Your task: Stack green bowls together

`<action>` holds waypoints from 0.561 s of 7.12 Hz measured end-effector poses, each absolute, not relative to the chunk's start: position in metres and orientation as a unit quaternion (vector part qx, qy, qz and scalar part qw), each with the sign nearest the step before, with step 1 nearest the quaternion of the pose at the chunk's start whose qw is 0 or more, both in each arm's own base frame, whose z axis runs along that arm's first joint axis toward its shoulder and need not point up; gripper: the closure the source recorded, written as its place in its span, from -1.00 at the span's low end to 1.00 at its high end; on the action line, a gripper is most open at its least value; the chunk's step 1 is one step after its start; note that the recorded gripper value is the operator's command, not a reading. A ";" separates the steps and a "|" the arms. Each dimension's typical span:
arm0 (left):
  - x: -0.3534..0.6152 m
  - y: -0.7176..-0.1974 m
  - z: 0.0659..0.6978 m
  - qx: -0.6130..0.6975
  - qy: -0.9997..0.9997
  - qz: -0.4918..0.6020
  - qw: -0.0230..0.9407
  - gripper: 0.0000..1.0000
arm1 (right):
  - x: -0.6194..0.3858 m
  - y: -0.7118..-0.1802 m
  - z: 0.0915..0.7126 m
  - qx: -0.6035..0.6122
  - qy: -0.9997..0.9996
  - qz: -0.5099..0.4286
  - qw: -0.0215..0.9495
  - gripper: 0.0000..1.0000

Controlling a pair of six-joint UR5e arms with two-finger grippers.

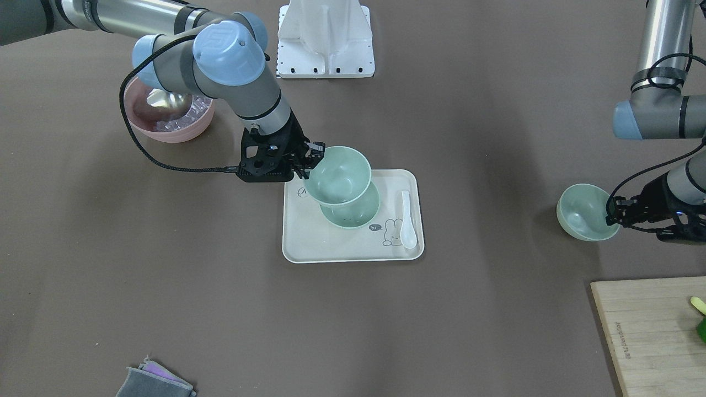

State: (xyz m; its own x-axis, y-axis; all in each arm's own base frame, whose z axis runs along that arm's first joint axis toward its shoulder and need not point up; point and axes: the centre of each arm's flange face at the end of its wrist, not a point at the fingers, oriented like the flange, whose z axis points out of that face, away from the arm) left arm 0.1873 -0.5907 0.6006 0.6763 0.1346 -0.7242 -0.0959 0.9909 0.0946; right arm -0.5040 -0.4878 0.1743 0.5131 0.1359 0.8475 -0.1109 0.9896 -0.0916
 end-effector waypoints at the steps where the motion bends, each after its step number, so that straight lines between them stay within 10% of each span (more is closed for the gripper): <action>1: 0.188 -0.590 0.599 0.025 0.399 0.065 0.914 1.00 | -0.509 -0.485 0.175 -0.013 -0.494 0.069 0.867 1.00; 4: 0.189 -0.590 0.596 0.026 0.401 0.067 0.913 1.00 | -0.528 -0.493 0.191 -0.011 -0.507 0.068 0.859 1.00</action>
State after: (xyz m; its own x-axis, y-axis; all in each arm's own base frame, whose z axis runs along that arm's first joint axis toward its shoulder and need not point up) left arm 0.1892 -0.5900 0.5959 0.6694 0.1426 -0.7291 -0.1004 0.9898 0.1015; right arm -0.5284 -0.4928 0.1909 0.4758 0.1271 0.8703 -0.1057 0.9906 -0.0869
